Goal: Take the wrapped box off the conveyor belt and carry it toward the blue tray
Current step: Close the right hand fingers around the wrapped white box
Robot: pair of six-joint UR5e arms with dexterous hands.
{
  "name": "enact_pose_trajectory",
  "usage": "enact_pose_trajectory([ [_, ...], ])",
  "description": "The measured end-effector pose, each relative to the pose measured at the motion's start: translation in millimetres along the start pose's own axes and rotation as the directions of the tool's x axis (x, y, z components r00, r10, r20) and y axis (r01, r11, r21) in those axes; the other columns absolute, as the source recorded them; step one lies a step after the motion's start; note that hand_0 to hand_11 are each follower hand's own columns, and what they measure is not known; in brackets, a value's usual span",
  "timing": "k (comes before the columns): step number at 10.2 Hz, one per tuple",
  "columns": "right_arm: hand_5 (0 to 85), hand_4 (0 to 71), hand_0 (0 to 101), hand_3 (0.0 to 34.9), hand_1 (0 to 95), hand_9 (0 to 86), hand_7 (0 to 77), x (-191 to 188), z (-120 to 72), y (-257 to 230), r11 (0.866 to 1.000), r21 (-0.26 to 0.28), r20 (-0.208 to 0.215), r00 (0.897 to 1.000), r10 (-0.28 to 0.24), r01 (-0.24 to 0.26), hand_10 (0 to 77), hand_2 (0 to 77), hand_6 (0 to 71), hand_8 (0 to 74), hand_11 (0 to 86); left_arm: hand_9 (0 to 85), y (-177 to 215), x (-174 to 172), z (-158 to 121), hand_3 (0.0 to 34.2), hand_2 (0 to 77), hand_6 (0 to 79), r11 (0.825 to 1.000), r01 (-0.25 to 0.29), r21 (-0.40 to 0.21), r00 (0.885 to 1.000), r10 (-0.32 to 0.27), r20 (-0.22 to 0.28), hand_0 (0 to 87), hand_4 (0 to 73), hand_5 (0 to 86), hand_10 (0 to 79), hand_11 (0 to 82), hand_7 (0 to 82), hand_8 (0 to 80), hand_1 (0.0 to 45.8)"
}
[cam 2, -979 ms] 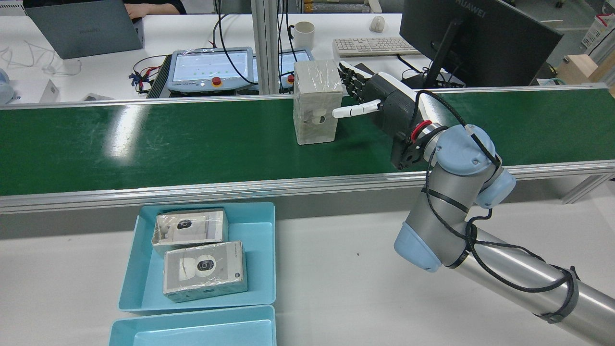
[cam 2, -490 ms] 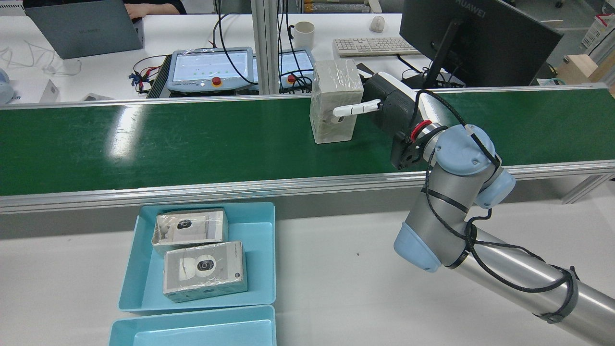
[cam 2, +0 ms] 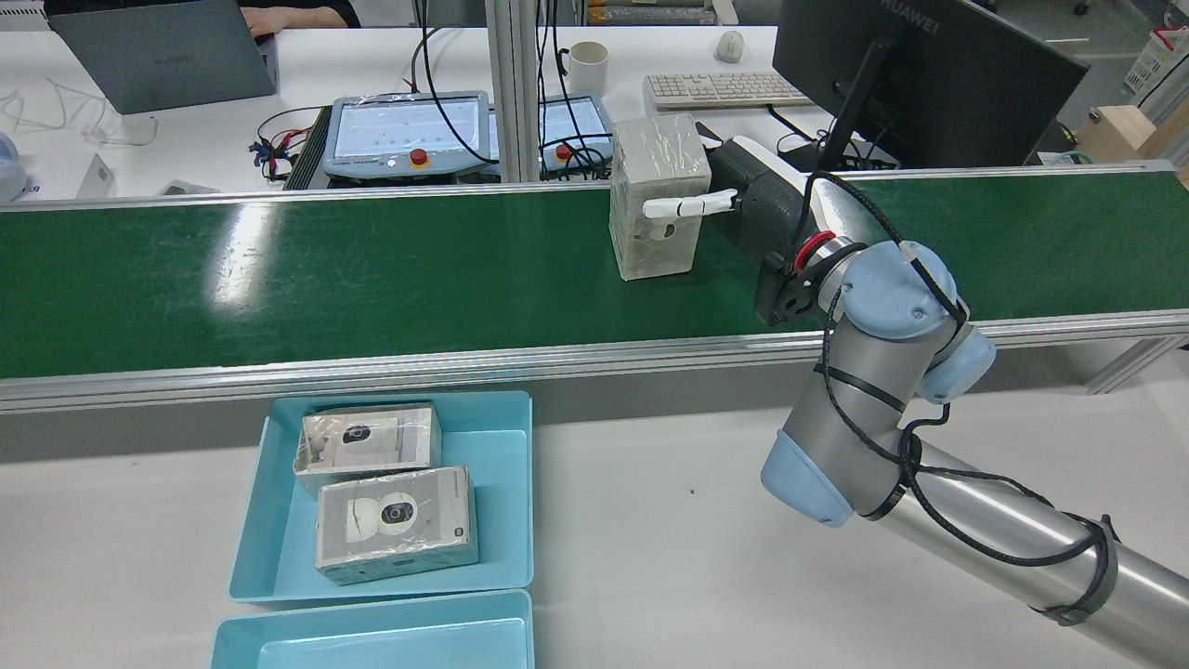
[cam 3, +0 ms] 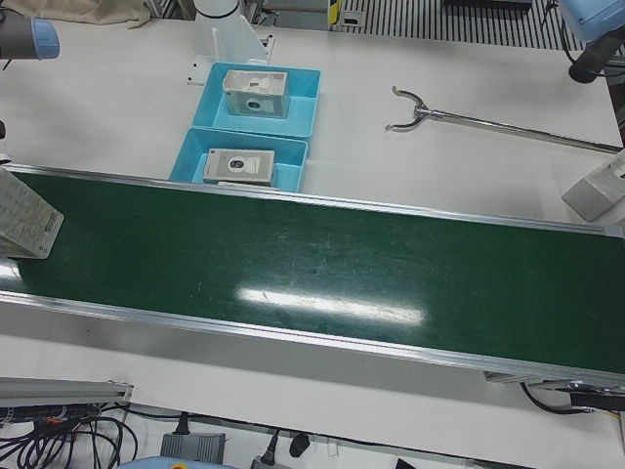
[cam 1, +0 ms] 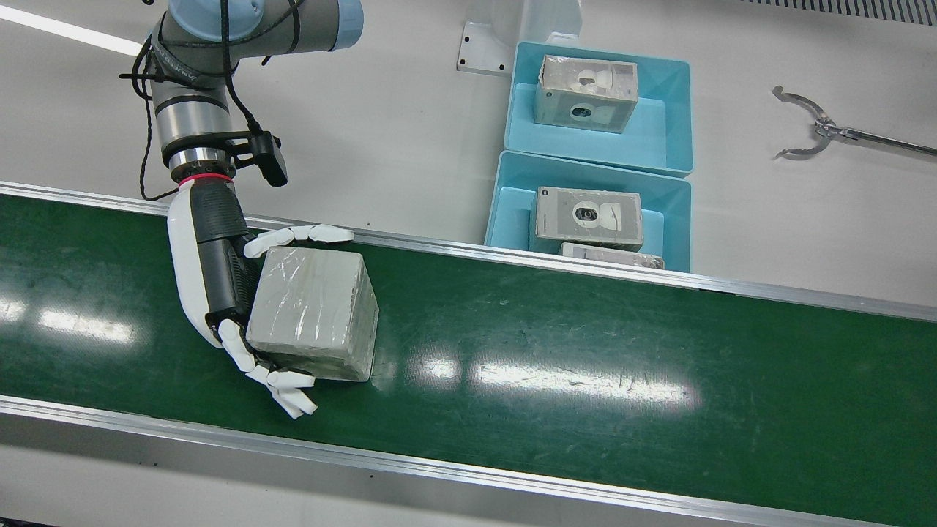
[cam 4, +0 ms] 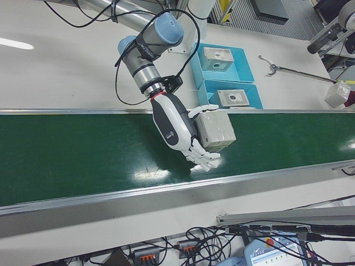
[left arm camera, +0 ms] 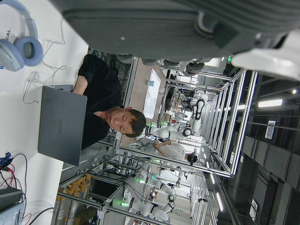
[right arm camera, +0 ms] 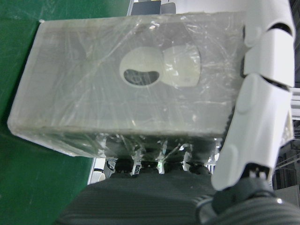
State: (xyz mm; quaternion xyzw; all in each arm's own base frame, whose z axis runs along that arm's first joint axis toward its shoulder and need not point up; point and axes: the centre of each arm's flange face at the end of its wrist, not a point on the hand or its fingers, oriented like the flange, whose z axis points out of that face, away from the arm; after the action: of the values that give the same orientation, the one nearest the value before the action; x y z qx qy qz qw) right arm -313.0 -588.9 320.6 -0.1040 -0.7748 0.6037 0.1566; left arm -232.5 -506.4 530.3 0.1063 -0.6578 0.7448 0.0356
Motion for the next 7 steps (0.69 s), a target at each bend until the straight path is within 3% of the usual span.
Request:
enact_pose_trajectory([
  [1,39.8,12.0,43,0.0,9.8,18.0,19.6,0.8,0.9,1.0,1.0,-0.009,0.002,1.0,0.003,-0.003,19.1,18.0,19.6,26.7,26.2,0.0,0.0,0.0,0.0,0.0,0.5,0.0,1.0,0.0,0.0,1.0,0.0,0.0,0.0,0.0,1.1,0.0,0.0,0.5,0.0,0.0],
  [2,46.4,15.3,43,0.0,2.7,27.3,31.6,2.6,2.5,3.3,1.0,-0.023,0.003,1.0,0.008,-0.008,19.1,20.7,28.9,34.4,27.8,0.0,0.0,0.0,0.0,0.0,0.5,0.0,1.0,0.0,0.0,1.0,0.0,0.0,0.0,0.0,1.1,0.0,0.0,0.0,0.0,0.0],
  [3,46.4,15.3,43,0.0,2.7,32.7,31.6,4.8,5.1,7.6,0.999,-0.045,0.004,1.0,0.014,-0.014,21.3,20.7,28.9,37.6,31.6,0.0,0.0,0.0,0.0,0.0,0.5,0.0,1.0,0.0,0.0,1.0,0.0,0.0,0.0,0.0,1.1,0.0,0.0,0.0,0.0,0.0],
  [4,54.5,16.9,44,0.0,2.7,44.7,41.5,6.8,7.9,13.2,0.997,-0.068,0.005,1.0,0.021,-0.021,25.6,19.6,36.5,48.0,37.1,0.0,0.0,0.0,0.0,0.0,0.5,0.0,1.0,0.0,0.0,1.0,0.0,0.0,0.0,0.0,1.1,0.0,0.0,0.0,0.0,0.0],
  [5,57.3,17.5,42,0.0,2.2,51.3,44.7,8.1,10.8,20.4,0.995,-0.092,0.007,1.0,0.029,-0.028,25.6,22.4,39.8,50.2,37.1,0.0,0.0,0.0,0.0,0.0,0.5,0.0,1.0,0.0,0.0,1.0,0.0,0.0,0.0,0.0,1.1,0.0,0.0,0.5,0.0,0.0],
  [6,57.3,17.5,42,0.0,2.2,51.3,44.7,12.1,13.6,32.7,0.992,-0.122,0.005,0.999,0.041,-0.04,25.6,22.4,39.8,50.2,37.1,0.0,0.0,0.0,0.0,0.0,0.5,0.0,1.0,0.0,0.0,1.0,0.0,0.0,0.0,0.0,1.1,0.0,0.0,0.5,0.0,0.0],
  [7,62.2,18.5,41,0.0,1.1,57.8,49.1,21.0,13.4,47.1,0.987,-0.154,-0.006,0.999,0.054,-0.055,28.9,22.9,42.5,54.0,41.5,0.0,0.0,0.0,0.0,0.0,0.5,0.0,1.0,0.0,0.0,1.0,0.0,0.0,0.0,0.0,1.1,0.5,0.0,0.0,0.0,0.0],
])
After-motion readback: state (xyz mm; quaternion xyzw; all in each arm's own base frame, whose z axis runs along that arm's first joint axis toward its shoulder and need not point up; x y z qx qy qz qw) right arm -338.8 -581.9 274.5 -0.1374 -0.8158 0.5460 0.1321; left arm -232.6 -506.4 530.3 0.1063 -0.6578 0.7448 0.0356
